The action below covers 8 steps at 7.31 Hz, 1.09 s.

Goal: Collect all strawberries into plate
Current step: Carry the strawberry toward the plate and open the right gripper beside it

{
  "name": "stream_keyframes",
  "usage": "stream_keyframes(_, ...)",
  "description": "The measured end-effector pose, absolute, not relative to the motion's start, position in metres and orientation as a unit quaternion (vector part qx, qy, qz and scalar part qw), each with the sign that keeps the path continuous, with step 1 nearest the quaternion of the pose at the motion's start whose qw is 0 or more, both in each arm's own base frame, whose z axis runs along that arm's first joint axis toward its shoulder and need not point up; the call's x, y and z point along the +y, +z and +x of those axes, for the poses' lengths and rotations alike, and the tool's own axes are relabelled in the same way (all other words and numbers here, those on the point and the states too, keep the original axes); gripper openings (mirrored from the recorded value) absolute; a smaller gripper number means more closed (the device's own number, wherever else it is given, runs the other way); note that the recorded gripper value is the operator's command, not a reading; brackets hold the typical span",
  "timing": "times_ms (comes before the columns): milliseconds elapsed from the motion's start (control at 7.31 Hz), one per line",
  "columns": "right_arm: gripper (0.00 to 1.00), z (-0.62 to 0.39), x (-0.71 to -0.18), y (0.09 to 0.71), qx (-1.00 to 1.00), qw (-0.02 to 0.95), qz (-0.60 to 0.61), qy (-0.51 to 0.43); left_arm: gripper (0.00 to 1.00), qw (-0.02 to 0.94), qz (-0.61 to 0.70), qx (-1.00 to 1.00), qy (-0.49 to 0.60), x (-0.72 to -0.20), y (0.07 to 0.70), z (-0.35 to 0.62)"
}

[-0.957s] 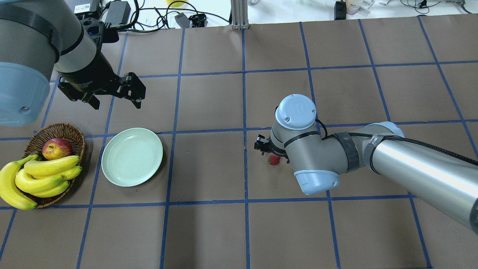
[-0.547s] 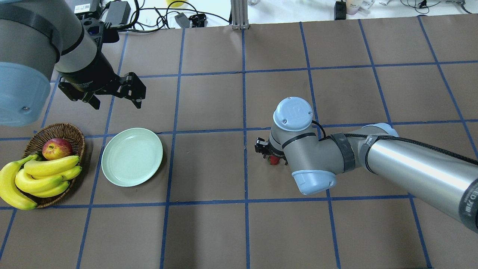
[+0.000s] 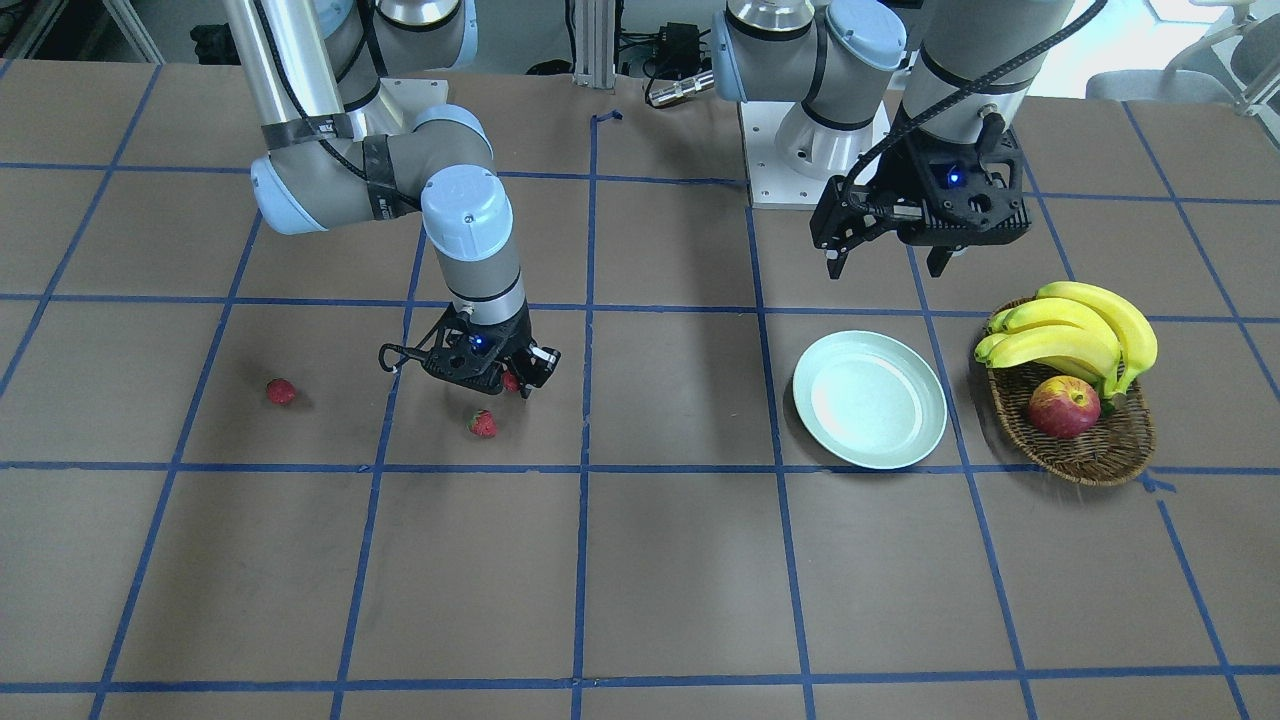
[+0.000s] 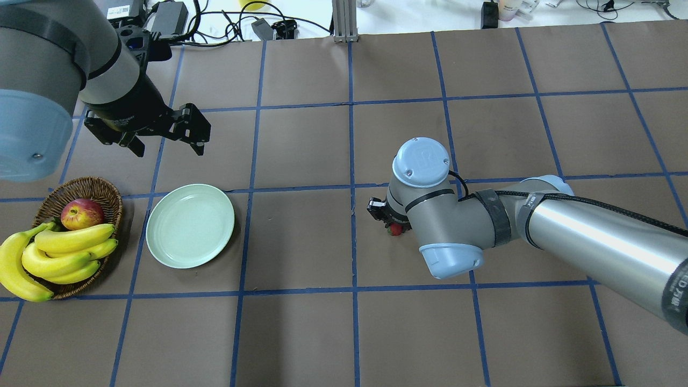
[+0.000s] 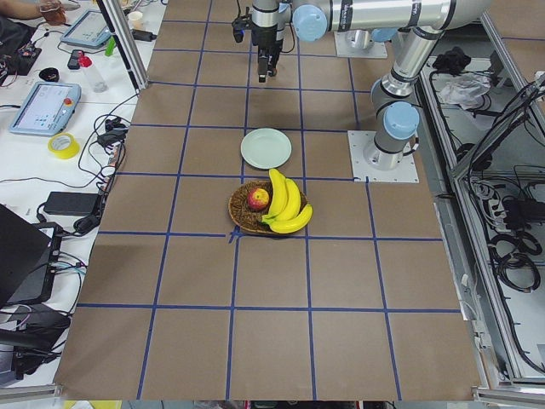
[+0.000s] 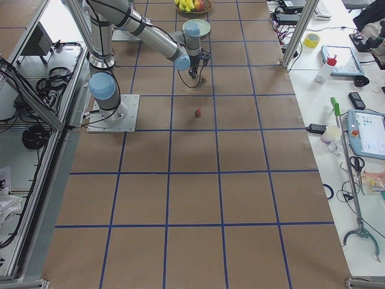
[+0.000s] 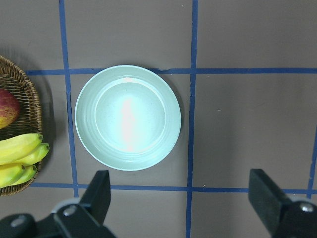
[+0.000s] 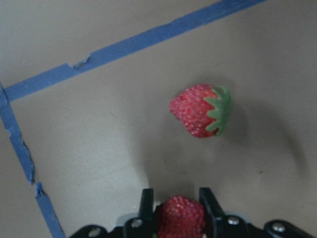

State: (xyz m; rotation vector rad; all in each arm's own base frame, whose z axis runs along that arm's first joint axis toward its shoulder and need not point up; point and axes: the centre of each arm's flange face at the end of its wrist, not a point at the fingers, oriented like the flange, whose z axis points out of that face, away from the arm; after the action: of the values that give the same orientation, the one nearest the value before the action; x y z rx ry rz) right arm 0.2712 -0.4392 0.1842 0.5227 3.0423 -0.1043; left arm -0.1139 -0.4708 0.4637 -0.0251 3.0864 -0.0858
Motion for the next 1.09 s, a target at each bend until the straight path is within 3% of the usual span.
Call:
stream_keyframes(410,0.1,0.342,-0.459,0.235,0.982,0.064,0.162,-0.074,1.0,0.028,-0.008,0.999,-0.028,-0.471,0.464,-0.114)
stream_keyframes(684,0.13,0.415,-0.466,0.219,0.979,0.071,0.182,-0.064,1.0,0.028,-0.008,0.999,-0.029,-0.471,0.464,-0.113)
stream_keyframes(820,0.33,0.447,-0.465,0.204,0.977,0.069,0.192,-0.059,1.0,0.028,-0.008,0.999,-0.029,-0.471,0.465,-0.113)
stream_keyframes(957,0.99,0.466,-0.46,0.195,0.977,0.066,0.194,-0.055,1.0,0.028,-0.009,0.999,-0.029,-0.471,0.465,-0.113)
stream_keyframes(1094,1.0,0.475,-0.456,0.191,0.978,0.063,0.193,-0.054,1.0,0.028,-0.009,0.999,-0.029,-0.471,0.465,-0.113)
